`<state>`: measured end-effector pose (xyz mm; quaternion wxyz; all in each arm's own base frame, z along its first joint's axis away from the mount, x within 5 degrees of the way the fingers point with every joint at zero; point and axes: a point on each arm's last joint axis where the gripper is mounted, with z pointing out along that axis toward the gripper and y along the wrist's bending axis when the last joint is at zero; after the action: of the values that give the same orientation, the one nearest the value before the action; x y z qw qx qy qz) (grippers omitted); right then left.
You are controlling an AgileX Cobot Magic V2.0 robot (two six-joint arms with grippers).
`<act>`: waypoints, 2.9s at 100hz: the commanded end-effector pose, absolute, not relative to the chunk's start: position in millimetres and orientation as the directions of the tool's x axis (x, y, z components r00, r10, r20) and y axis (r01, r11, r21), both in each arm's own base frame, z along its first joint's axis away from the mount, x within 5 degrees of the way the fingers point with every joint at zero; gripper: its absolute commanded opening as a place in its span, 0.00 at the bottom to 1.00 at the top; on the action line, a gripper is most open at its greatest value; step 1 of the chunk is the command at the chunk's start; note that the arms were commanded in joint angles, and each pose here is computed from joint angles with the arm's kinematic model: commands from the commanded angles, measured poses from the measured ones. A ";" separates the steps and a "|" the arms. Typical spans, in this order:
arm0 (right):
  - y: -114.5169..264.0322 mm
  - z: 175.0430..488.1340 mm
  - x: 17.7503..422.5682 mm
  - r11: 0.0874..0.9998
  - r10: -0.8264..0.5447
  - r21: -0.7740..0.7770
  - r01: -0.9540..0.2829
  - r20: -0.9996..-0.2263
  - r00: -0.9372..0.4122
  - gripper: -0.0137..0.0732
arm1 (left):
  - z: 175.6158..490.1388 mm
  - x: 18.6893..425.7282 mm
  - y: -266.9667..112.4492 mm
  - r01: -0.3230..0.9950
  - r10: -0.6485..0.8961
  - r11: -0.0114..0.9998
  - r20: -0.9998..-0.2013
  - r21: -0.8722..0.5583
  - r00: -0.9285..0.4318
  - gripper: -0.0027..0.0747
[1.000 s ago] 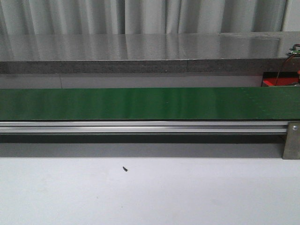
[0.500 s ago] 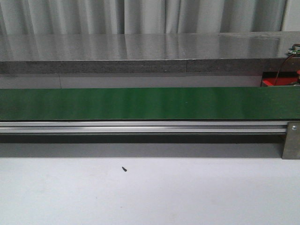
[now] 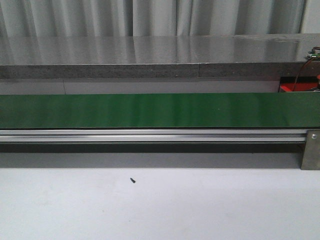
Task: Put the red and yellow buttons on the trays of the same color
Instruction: 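Grasp the yellow button with the left gripper and carry it to the belt, then set the yellow button on the belt start and open the left gripper, then grasp the second yellow button with the left gripper and lift it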
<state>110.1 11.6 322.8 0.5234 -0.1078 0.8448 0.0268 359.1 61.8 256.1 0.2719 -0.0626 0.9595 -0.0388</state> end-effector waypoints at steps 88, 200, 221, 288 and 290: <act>10.3 336.0 112.0 0.981 -0.131 -0.071 -0.180 -0.927 -0.352 0.08 | 344.6 354.0 129.4 -0.266 -0.198 0.962 -0.807 -0.053 -0.557 0.81; 10.3 336.0 112.0 0.981 -0.131 -0.071 -0.180 -0.927 -0.352 0.08 | 236.7 427.0 237.9 -0.380 -0.279 0.925 -0.663 0.008 -0.695 0.81; 10.3 336.0 112.0 0.981 -0.131 -0.071 -0.180 -0.927 -0.352 0.08 | 223.6 430.5 238.7 -0.378 -0.286 0.926 -0.646 0.005 -0.708 0.79; 10.3 336.0 112.0 0.981 -0.131 -0.071 -0.180 -0.927 -0.352 0.08 | 244.0 423.2 233.9 -0.372 -0.282 0.928 -0.645 0.004 -0.710 0.21; 10.3 336.0 112.0 0.981 -0.131 -0.071 -0.180 -0.927 -0.352 0.08 | 249.4 422.0 232.9 -0.373 -0.283 0.928 -0.652 -0.001 -0.703 0.21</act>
<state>110.1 11.6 322.8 0.5234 -0.1078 0.8448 0.0268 425.7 237.2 186.4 0.2696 -0.1816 0.9445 0.0482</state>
